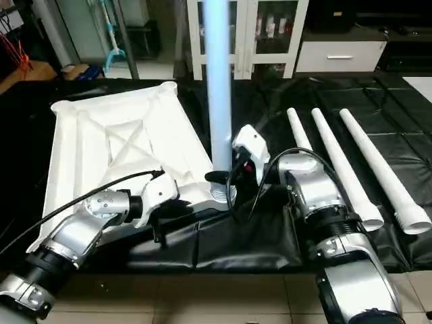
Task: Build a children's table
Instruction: Insert table leg to table base
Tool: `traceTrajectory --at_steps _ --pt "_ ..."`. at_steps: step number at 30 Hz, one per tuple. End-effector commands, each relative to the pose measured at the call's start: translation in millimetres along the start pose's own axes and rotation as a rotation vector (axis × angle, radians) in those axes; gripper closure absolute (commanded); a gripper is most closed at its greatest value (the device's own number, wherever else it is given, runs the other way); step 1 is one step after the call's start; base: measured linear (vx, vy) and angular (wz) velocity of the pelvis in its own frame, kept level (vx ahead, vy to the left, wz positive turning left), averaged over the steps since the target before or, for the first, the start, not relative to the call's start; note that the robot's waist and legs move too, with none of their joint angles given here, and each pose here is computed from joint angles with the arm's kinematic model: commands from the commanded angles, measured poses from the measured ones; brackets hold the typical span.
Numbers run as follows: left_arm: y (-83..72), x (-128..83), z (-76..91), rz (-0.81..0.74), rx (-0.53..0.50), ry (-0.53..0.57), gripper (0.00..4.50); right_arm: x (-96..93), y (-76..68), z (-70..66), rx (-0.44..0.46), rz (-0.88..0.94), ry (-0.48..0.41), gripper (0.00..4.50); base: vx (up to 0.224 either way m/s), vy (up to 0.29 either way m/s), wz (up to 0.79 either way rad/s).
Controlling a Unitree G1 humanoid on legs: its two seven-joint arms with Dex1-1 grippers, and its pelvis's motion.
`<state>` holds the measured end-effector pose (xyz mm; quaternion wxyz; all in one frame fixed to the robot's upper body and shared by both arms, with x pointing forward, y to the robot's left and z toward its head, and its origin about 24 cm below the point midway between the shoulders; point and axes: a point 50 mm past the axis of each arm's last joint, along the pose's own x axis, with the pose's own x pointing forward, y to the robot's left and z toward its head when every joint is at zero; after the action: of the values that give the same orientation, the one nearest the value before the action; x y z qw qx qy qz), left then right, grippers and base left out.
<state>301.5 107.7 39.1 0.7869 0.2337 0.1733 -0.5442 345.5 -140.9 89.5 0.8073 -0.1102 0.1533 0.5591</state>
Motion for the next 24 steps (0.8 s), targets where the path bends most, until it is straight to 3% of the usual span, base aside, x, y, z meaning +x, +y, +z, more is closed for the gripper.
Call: traceTrajectory --at_steps 1,7,17,20,24 --pt "-10.0 8 -5.0 -0.058 0.018 0.039 4.5 7.8 11.8 -27.6 0.072 0.063 0.108 2.64 0.0 0.0 0.0" --pt "-12.1 9 -5.9 -0.062 0.021 0.042 4.5 8.2 12.4 -26.7 0.086 0.056 0.083 2.64 0.0 0.0 0.0" --pt "-13.2 10 -6.4 -0.058 0.021 0.042 4.5 9.0 8.8 -36.8 0.229 -0.058 -0.018 2.64 0.0 0.0 0.0" --pt "-13.8 9 -7.0 -0.055 0.017 0.042 4.5 6.7 17.3 -51.0 0.269 -0.063 -0.015 2.64 0.0 0.0 0.0" --pt "-14.6 9 -7.4 -0.055 0.013 0.041 4.5 4.7 23.6 -59.3 0.305 -0.058 -0.021 2.64 0.0 0.0 0.0"
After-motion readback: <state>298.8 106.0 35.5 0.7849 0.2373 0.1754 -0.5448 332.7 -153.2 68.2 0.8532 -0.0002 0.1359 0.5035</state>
